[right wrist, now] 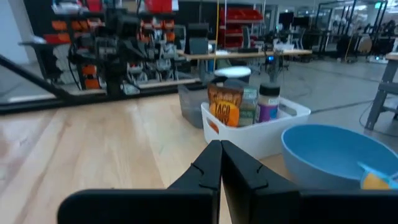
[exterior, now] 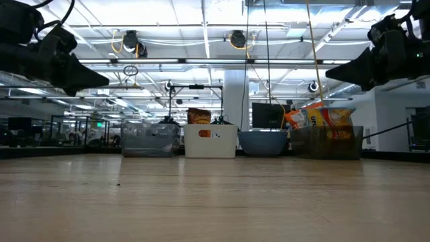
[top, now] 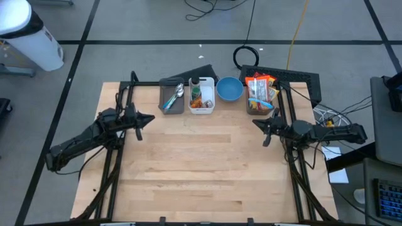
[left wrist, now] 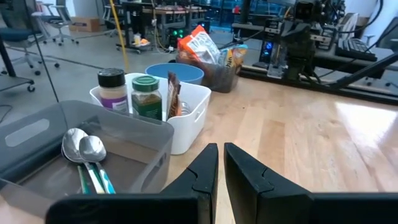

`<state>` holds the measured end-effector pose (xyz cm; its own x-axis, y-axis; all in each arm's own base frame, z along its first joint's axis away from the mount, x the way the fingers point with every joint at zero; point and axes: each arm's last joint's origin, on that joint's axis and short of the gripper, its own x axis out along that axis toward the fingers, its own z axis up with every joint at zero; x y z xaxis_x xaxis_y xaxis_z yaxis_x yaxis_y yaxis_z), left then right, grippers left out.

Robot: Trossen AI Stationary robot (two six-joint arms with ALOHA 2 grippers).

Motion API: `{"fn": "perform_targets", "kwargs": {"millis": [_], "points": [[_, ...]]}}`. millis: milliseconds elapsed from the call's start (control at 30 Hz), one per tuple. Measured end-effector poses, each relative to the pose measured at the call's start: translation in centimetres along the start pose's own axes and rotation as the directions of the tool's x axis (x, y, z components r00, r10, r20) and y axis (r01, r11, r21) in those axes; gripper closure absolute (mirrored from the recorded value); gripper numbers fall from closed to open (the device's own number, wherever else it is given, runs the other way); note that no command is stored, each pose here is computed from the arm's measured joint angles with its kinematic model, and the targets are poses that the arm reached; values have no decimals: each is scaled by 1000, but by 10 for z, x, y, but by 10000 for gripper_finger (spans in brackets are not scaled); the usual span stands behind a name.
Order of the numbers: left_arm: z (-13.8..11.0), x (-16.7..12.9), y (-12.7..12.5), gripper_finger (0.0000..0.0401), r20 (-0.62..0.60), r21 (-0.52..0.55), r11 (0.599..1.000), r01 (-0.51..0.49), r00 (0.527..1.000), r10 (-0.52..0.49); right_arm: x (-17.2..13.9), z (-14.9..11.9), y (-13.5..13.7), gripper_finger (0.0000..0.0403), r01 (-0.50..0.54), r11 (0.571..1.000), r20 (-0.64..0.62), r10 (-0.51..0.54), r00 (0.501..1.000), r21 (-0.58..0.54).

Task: Pick & Place Food Item
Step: Return to Home Position

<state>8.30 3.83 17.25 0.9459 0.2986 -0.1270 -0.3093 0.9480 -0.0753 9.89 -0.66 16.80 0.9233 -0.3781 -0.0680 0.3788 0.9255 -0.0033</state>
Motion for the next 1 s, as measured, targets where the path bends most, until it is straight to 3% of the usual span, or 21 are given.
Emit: {"fn": "perform_targets", "kwargs": {"millis": [367, 667, 1000], "points": [[0, 0, -1, 368, 0, 27, 1000, 7, 1000, -7, -5, 2, -2, 403, -5, 999, 28, 3, 1000, 50], [0, 0, -1, 368, 0, 22, 1000, 6, 1000, -6, -5, 3, -2, 403, 1, 996, 46, 4, 999, -90], [0, 0, -1, 368, 0, 23, 1000, 6, 1000, -6, -5, 8, -2, 403, 4, 996, 92, 4, 996, -84]]}}
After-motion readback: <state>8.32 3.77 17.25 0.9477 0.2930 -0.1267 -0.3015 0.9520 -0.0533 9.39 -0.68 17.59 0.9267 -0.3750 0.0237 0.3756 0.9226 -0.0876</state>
